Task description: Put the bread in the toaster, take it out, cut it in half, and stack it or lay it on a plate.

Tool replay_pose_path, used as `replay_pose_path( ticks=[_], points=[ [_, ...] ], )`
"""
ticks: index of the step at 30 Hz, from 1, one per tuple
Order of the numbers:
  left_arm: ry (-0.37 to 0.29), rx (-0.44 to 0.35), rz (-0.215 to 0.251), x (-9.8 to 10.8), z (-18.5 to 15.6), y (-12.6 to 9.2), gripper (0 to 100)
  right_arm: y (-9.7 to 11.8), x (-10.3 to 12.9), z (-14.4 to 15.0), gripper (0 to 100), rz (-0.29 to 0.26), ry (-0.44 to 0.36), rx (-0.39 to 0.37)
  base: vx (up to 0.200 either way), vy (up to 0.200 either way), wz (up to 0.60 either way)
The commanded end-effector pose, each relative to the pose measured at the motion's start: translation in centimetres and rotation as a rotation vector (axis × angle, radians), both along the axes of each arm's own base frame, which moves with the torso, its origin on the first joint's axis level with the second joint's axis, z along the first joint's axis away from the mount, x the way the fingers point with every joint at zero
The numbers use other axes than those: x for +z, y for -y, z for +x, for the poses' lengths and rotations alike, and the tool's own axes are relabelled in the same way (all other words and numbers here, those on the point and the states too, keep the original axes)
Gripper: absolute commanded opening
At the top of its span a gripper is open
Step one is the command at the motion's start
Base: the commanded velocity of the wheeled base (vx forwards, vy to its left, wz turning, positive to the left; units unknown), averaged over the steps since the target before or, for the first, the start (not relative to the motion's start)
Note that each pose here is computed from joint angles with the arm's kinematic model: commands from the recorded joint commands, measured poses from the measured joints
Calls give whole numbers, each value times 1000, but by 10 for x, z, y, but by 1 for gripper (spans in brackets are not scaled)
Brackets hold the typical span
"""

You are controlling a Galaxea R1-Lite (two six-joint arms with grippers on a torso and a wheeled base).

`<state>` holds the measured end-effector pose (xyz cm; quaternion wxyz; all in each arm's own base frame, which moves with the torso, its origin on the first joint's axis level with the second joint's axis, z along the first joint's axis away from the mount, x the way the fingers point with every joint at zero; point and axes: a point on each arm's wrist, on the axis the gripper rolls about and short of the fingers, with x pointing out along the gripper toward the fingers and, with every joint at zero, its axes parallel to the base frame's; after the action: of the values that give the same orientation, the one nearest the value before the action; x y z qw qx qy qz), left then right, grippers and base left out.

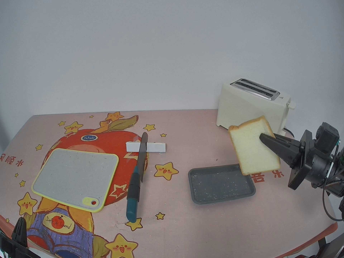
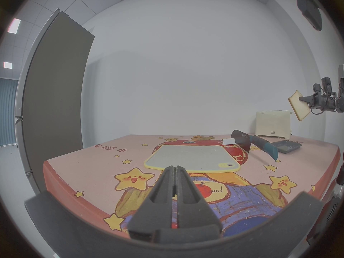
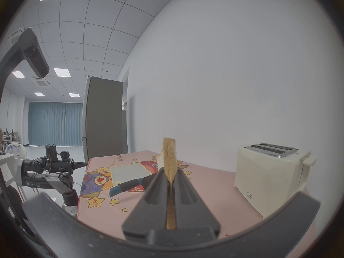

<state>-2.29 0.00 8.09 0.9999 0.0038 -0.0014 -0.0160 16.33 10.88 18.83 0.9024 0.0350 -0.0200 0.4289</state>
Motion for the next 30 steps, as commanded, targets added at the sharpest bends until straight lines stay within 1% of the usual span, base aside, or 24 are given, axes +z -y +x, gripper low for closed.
replay_pose_path(
  ticks=[1, 12, 15, 22, 30],
  points=[
    [-15, 0, 0, -5, 1, 0, 0, -1, -1, 0, 0, -1, -2, 6, 0, 200, 0],
    [-15, 0, 2, -5, 1, 0, 0, -2, -2, -1, 0, -4, -6, 14, 0, 200, 0],
    [-15, 0, 2, -5, 1, 0, 0, -5, -2, -4, 0, -2, -13, 33, 0, 200, 0],
    [-15, 0, 2, -5, 1, 0, 0, -11, -9, -9, 0, -18, -38, 72, 0, 200, 0],
    [-15, -2, 2, -5, 1, 0, 0, -12, -10, -9, 0, -21, -44, 74, 0, 200, 0]
  ],
)
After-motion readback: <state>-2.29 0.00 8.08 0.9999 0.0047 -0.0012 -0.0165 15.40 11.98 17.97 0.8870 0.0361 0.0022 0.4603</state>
